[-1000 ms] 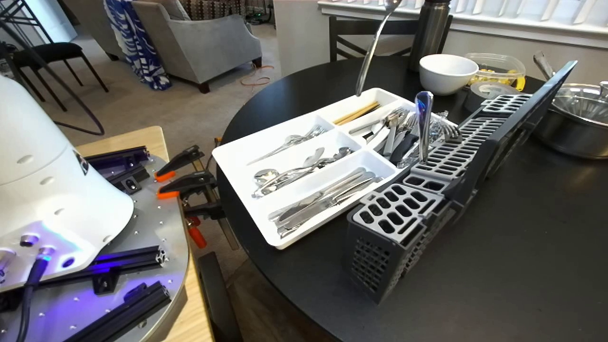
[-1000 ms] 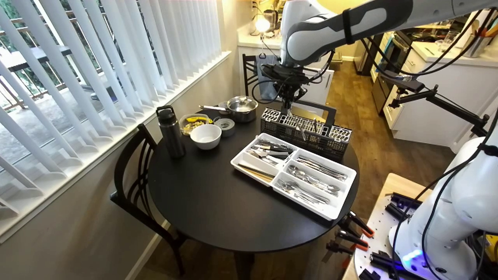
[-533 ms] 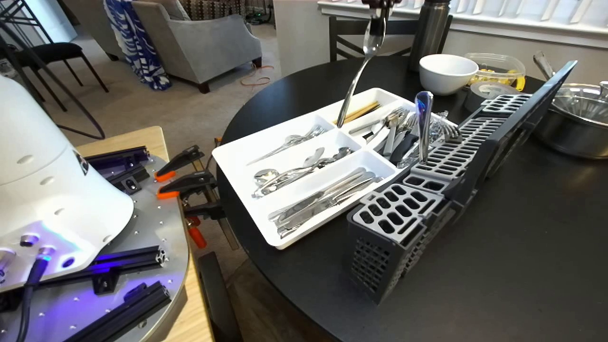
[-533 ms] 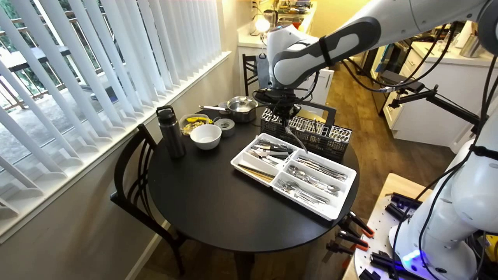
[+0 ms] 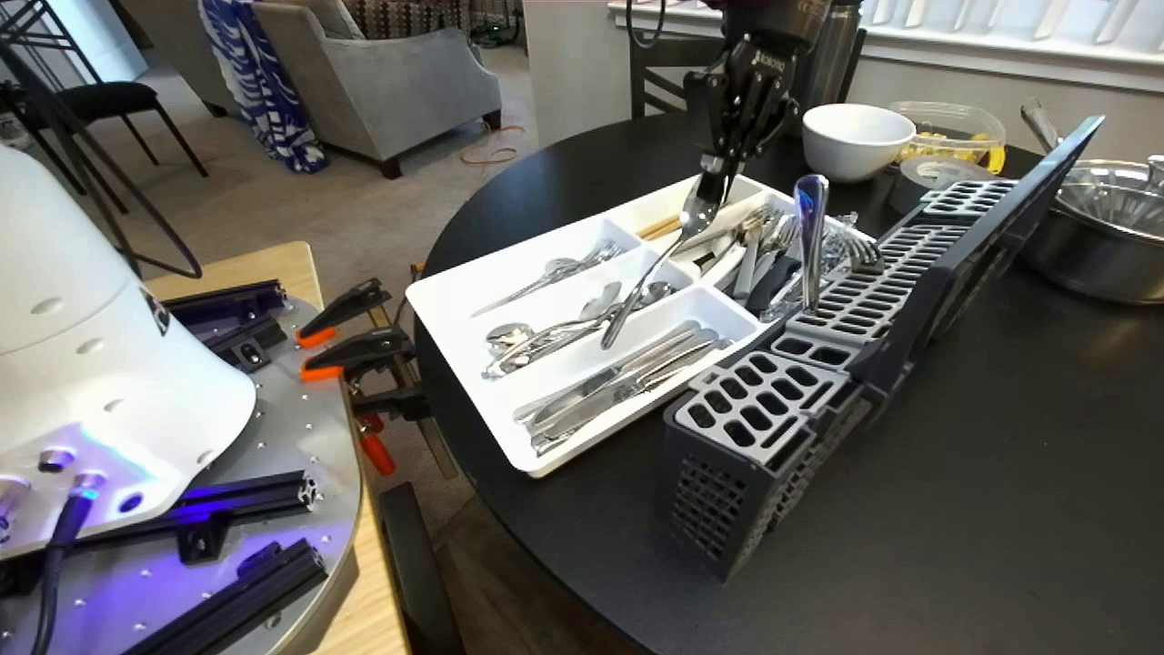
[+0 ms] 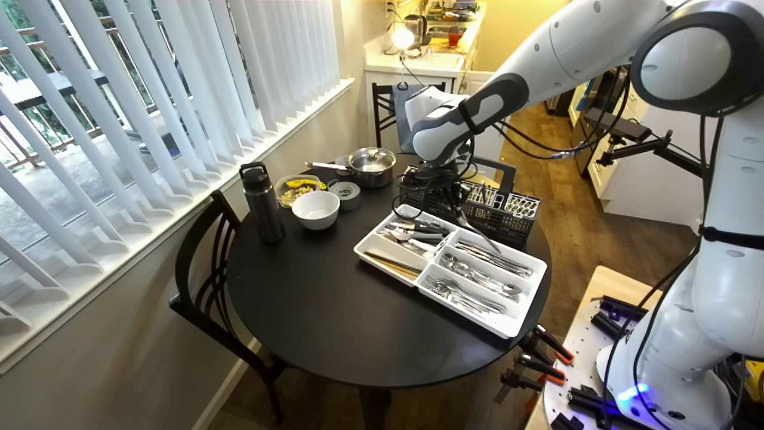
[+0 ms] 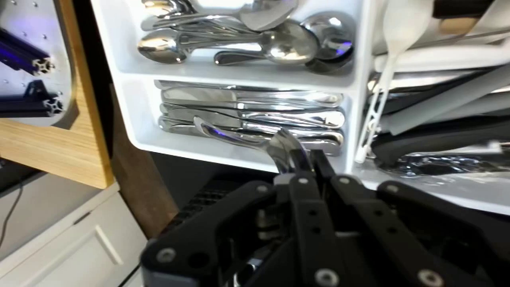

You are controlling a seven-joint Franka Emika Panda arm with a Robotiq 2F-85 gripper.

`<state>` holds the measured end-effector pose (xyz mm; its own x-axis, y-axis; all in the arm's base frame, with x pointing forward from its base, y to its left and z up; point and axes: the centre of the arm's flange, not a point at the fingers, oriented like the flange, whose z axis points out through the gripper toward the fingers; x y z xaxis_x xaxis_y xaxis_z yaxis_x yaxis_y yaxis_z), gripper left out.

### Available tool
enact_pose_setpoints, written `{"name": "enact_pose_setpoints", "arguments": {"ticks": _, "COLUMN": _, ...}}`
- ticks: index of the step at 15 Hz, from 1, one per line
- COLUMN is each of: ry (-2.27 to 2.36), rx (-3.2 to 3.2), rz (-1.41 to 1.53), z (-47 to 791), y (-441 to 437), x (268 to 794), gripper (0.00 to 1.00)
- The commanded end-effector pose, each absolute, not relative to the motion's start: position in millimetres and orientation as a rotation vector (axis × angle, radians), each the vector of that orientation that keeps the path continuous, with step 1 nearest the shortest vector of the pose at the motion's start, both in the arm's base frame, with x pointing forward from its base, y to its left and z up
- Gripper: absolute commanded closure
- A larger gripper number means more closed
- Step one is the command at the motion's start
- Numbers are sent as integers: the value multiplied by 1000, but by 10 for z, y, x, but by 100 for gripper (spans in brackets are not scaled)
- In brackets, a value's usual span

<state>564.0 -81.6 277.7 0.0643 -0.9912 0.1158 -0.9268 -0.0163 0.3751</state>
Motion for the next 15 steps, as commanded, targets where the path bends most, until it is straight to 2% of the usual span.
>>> {"name": "enact_pose_setpoints", "arguments": {"ticks": 1, "ry": -1918, "rx": 1848, "rz": -388, "z": 2699, "y": -813, "x": 5696, "gripper": 97}}
{"name": "enact_pose_setpoints", "arguments": {"ticks": 15, "ry": -2033, "rx": 1947, "rz": -614, "z": 2552, "y": -582, "x": 5643, "gripper": 97}}
